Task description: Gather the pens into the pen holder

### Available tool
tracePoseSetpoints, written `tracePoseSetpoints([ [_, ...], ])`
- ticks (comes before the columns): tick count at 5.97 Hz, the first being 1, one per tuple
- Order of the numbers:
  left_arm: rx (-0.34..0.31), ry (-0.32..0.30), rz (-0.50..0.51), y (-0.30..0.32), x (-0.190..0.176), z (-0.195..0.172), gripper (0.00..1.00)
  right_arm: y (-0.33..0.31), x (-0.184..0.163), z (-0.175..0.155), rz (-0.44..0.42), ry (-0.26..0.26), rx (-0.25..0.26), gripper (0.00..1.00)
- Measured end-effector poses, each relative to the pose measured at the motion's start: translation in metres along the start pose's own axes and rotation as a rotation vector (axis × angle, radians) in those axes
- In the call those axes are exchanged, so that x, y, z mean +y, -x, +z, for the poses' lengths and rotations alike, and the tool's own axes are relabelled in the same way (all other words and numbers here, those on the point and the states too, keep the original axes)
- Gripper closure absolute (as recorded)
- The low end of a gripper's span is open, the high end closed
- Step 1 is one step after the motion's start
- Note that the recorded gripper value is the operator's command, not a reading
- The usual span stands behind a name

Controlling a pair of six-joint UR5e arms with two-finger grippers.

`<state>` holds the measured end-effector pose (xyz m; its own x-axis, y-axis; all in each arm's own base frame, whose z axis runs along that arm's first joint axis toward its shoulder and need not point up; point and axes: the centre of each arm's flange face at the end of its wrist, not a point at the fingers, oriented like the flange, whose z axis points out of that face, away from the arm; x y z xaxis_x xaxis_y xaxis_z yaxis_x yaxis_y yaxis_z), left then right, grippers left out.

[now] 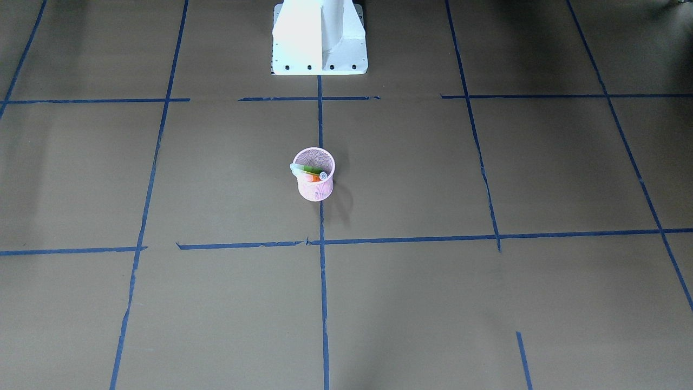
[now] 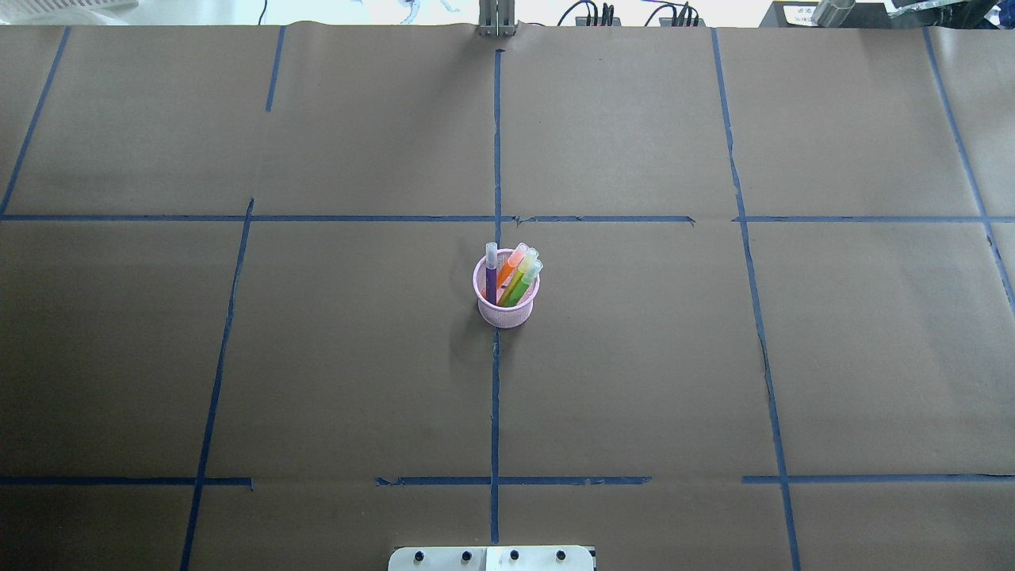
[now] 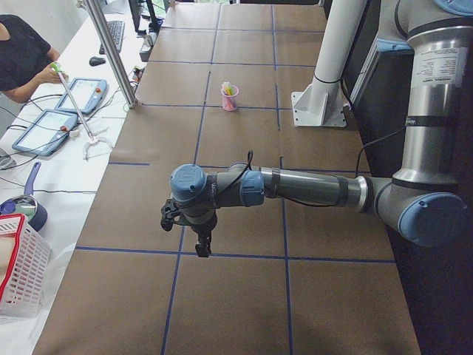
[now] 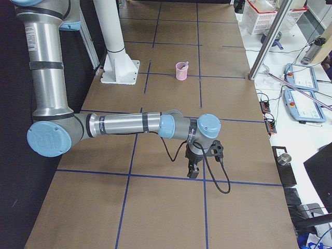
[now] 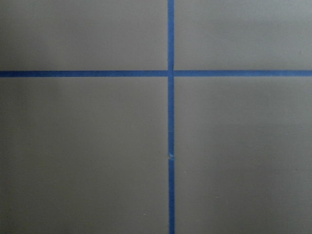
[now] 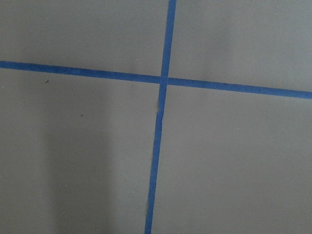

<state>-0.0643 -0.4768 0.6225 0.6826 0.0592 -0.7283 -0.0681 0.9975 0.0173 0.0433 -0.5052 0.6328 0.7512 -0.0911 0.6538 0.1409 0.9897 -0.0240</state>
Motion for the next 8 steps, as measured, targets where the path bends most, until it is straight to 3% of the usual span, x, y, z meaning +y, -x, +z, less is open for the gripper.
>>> tracePoseSetpoints([
  [3, 0.052, -0.015, -0.082, -0.02, 0.003, -0.014, 0.0, 0.0, 0.028, 0.003, 0.0, -0.003, -0.012, 0.0],
  [6, -0.046, -0.026, -0.071, -0.04, 0.006, -0.036, 0.0, 0.002, 0.03, 0.002, -0.003, -0.006, -0.012, 0.0],
  [8, -0.067, -0.039, -0.047, -0.045, 0.004, -0.043, 0.0, 0.007, 0.029, -0.004, -0.013, -0.018, -0.012, 0.0],
])
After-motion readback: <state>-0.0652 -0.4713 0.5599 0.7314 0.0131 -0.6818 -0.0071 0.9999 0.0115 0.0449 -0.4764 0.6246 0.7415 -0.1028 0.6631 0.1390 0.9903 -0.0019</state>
